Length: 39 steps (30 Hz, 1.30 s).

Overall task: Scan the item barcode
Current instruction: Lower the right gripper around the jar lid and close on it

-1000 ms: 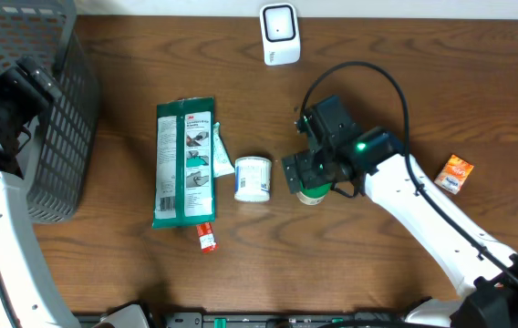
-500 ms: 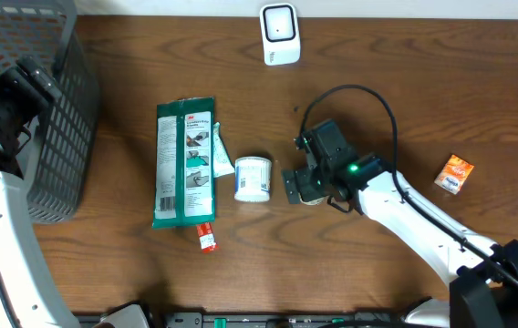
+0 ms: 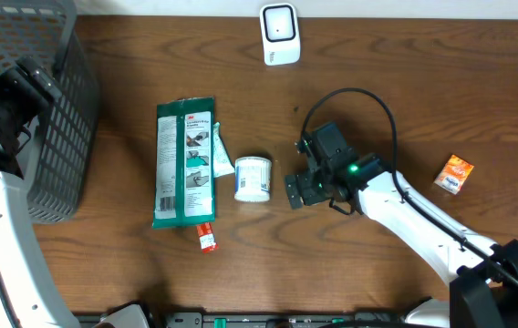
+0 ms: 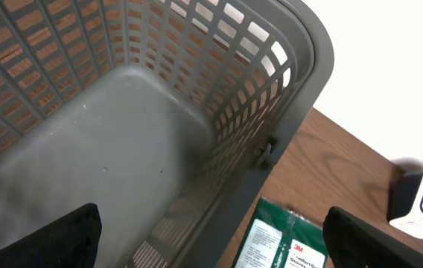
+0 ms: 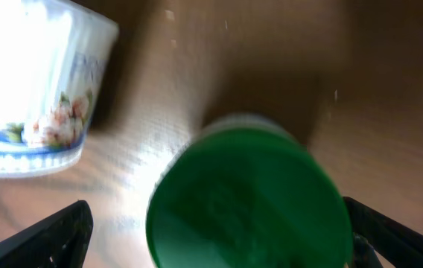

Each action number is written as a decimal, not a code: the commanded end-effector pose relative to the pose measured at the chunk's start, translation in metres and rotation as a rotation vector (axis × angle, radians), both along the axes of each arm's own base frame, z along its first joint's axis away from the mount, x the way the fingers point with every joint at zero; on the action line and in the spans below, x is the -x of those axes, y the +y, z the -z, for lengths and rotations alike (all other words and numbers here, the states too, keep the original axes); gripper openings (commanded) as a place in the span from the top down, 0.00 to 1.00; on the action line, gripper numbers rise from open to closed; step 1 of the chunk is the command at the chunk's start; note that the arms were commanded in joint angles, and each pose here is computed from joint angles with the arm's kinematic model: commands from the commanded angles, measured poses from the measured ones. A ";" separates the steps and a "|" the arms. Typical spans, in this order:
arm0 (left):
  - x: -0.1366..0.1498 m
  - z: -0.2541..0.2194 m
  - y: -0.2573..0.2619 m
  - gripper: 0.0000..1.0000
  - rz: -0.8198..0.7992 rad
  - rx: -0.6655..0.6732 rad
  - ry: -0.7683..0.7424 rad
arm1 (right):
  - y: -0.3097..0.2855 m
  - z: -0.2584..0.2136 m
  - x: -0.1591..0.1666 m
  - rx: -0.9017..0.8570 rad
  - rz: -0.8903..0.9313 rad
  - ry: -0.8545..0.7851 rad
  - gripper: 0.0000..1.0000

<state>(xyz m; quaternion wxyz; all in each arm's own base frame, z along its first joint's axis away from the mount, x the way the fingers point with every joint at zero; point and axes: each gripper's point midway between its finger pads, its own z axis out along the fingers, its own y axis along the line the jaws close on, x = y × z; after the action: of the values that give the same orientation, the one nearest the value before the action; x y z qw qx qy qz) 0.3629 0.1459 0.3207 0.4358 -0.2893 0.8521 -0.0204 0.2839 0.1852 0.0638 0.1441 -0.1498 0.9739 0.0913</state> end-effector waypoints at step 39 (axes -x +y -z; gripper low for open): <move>0.001 -0.004 0.002 0.07 -0.010 -0.003 -0.008 | -0.006 -0.026 -0.005 -0.004 -0.015 0.023 0.01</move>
<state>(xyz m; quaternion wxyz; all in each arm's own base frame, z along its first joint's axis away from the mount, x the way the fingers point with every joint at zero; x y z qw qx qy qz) 0.3629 0.1459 0.3207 0.4358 -0.2893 0.8521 -0.0204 0.2929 0.1834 0.1004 0.1361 -0.1539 0.9739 0.0964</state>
